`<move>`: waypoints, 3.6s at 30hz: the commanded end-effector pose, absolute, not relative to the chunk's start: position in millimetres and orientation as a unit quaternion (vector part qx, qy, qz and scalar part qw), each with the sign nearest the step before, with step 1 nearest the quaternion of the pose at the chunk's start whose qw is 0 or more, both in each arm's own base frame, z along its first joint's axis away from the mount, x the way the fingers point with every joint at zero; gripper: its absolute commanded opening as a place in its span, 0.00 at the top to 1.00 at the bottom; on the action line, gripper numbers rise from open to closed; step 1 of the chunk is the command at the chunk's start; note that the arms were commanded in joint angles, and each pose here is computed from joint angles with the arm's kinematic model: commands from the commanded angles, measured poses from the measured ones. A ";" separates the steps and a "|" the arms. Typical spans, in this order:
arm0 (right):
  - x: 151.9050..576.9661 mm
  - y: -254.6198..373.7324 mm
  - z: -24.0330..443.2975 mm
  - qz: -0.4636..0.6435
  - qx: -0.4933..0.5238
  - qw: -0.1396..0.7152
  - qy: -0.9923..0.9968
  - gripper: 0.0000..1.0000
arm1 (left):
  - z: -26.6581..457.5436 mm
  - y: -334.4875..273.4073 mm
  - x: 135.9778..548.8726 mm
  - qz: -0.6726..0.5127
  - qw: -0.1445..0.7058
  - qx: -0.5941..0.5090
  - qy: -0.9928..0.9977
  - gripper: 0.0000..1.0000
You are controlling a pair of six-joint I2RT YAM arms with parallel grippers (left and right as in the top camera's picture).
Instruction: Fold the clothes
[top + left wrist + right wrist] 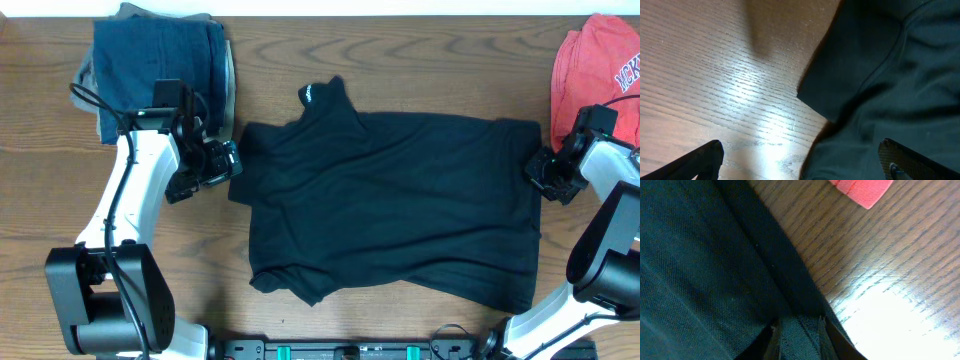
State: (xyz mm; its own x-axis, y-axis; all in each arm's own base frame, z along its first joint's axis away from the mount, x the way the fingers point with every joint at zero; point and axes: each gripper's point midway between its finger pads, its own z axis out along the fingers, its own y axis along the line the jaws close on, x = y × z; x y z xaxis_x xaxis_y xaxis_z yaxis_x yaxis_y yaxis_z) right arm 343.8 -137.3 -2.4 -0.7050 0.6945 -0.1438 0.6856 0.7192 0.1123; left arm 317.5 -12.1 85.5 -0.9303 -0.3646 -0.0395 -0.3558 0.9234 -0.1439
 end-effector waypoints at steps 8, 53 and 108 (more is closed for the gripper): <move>342.4 -129.8 -14.8 0.029 0.363 0.073 0.929 0.85 | 83.1 -12.2 315.7 -0.065 0.028 -0.181 0.981 0.00; 337.9 -156.9 12.6 -0.041 0.384 0.055 0.921 0.96 | 83.2 -12.3 317.4 -0.066 0.032 -0.180 0.981 0.00; 334.8 7.8 27.4 0.112 0.182 -0.046 0.976 0.90 | 5.3 -136.7 337.9 -0.121 0.032 -0.018 0.992 0.94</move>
